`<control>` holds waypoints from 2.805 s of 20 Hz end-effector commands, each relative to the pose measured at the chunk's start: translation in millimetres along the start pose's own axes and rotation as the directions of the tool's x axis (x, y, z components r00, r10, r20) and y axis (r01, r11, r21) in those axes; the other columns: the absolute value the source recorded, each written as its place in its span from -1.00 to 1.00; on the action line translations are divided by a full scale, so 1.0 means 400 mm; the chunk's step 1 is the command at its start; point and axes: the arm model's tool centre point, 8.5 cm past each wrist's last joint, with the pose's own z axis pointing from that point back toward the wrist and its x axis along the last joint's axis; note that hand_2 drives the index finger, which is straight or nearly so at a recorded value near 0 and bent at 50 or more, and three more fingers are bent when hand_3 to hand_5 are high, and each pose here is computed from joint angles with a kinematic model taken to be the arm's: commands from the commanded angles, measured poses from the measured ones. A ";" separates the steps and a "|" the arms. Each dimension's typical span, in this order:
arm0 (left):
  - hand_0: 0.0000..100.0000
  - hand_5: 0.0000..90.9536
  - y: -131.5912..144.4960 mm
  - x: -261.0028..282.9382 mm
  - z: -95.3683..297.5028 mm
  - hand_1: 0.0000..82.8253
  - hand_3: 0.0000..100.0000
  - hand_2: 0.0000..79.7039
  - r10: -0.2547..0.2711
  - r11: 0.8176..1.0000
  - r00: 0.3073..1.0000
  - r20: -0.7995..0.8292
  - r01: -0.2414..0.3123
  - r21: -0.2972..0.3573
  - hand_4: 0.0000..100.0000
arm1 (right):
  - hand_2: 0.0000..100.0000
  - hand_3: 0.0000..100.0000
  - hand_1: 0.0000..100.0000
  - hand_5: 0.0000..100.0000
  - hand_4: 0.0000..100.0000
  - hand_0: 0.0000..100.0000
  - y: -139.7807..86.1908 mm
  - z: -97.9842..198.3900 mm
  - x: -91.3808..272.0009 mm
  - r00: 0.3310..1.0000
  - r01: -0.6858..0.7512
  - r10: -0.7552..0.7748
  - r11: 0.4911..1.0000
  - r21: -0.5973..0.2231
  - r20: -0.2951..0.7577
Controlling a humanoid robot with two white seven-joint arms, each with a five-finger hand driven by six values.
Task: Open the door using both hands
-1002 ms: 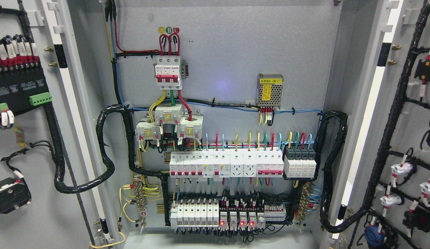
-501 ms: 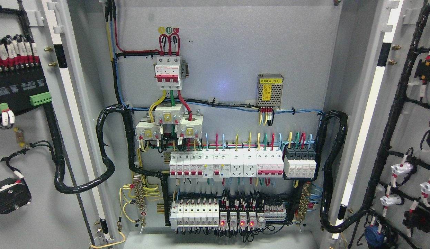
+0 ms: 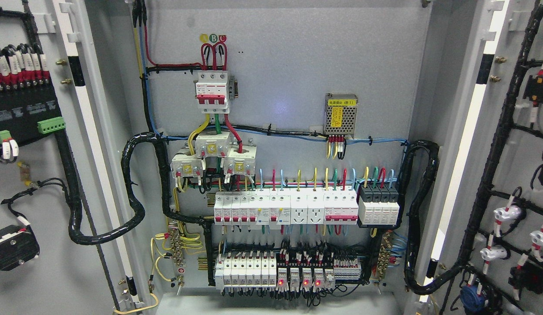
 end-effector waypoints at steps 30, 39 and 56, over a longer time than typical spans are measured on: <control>-1.00 -1.00 -0.175 -0.514 0.892 -1.00 -1.00 -1.00 0.098 0.976 0.501 -0.860 0.122 0.182 -1.00 | -1.00 -1.00 -1.00 -1.00 -1.00 -1.00 0.266 0.625 -0.695 0.483 0.108 -0.189 0.982 -0.157 -0.855; -1.00 -1.00 -0.247 -0.571 1.113 -1.00 -1.00 -1.00 0.132 0.974 0.075 -0.988 0.177 0.144 -1.00 | -1.00 -1.00 -1.00 -1.00 -1.00 -1.00 0.319 0.839 -0.742 0.201 0.050 -0.295 0.955 -0.291 -0.934; -1.00 -1.00 -0.327 -0.612 1.188 -1.00 -1.00 -1.00 0.127 0.991 -0.493 -0.861 0.096 0.091 -1.00 | -1.00 -1.00 -1.00 -1.00 -1.00 -1.00 0.394 1.054 -0.707 -0.261 -0.066 -0.204 0.979 -0.194 -0.943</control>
